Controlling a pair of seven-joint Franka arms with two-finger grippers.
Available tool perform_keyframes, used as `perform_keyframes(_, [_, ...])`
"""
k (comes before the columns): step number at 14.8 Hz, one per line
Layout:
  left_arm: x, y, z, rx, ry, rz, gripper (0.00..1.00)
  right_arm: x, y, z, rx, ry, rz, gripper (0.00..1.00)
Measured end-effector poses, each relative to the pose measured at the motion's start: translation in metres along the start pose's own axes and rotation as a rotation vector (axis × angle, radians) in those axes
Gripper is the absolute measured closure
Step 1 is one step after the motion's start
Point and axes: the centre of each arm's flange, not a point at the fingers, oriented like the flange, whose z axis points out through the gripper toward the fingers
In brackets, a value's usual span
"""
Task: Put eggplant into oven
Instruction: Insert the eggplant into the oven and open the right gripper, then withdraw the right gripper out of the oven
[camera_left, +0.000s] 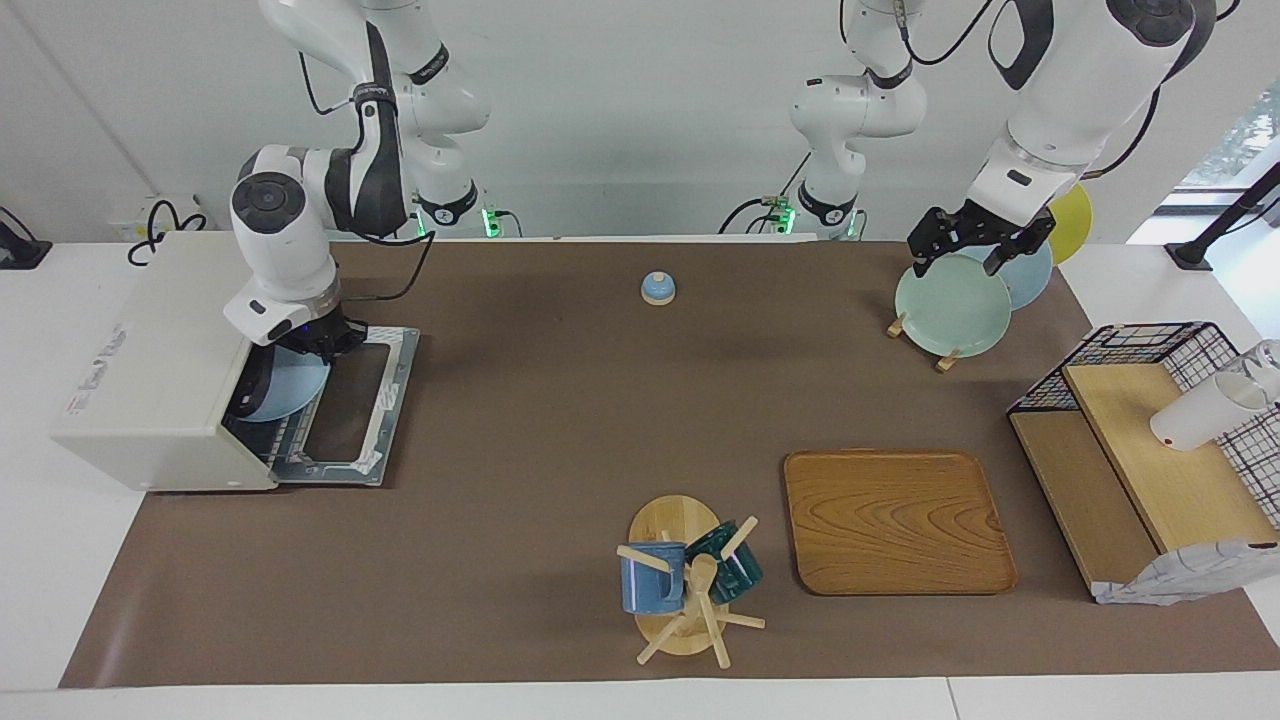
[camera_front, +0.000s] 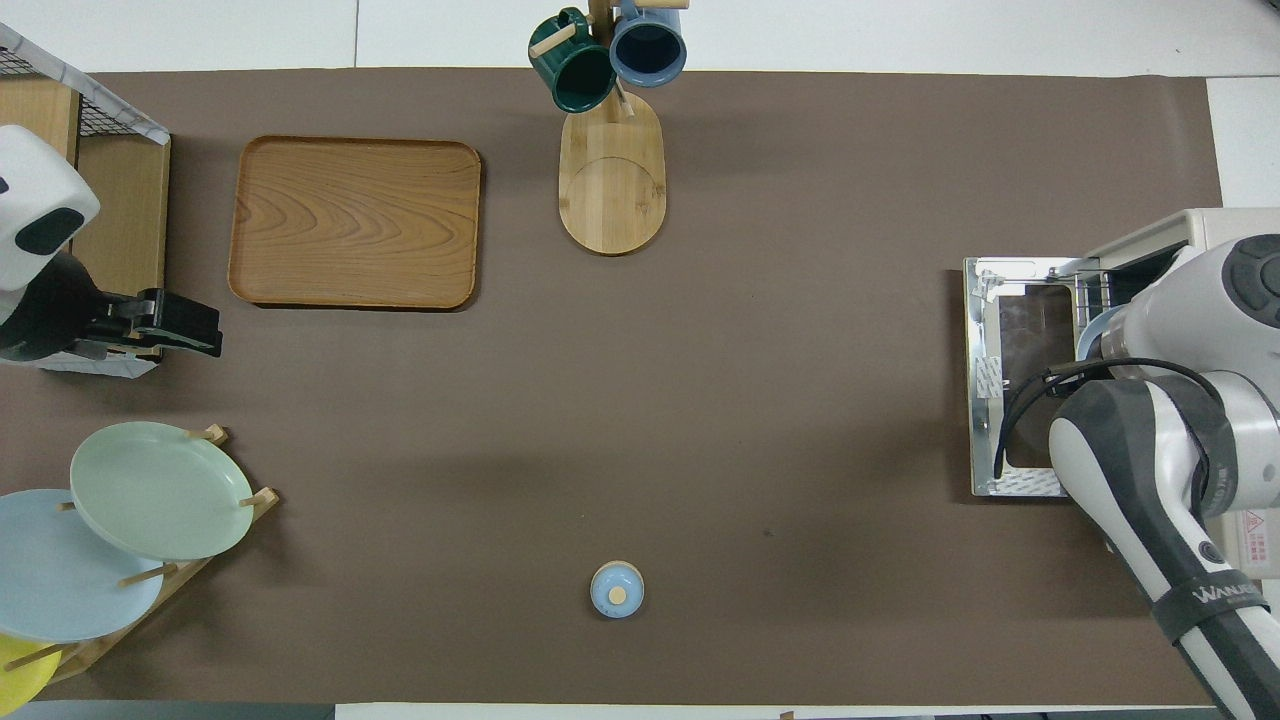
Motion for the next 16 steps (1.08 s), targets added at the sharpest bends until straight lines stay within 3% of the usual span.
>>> perform_keyframes(7, [0.000,0.000,0.000,0.000,0.000,0.000,0.00,-0.004,0.004,0.006,0.029,0.015,-0.006,0.96])
perform_keyframes(13, [0.000,0.000,0.000,0.000,0.000,0.000,0.00,0.008,-0.009,-0.032,0.075,0.011,-0.021,0.81])
perform_keyframes(14, [0.000,0.000,0.000,0.000,0.000,0.000,0.00,0.012,-0.020,-0.039,0.080,0.025,-0.025,0.82])
perform_keyframes(16, [0.000,0.000,0.000,0.000,0.000,0.000,0.00,0.021,-0.051,-0.048,0.098,0.059,0.027,0.99])
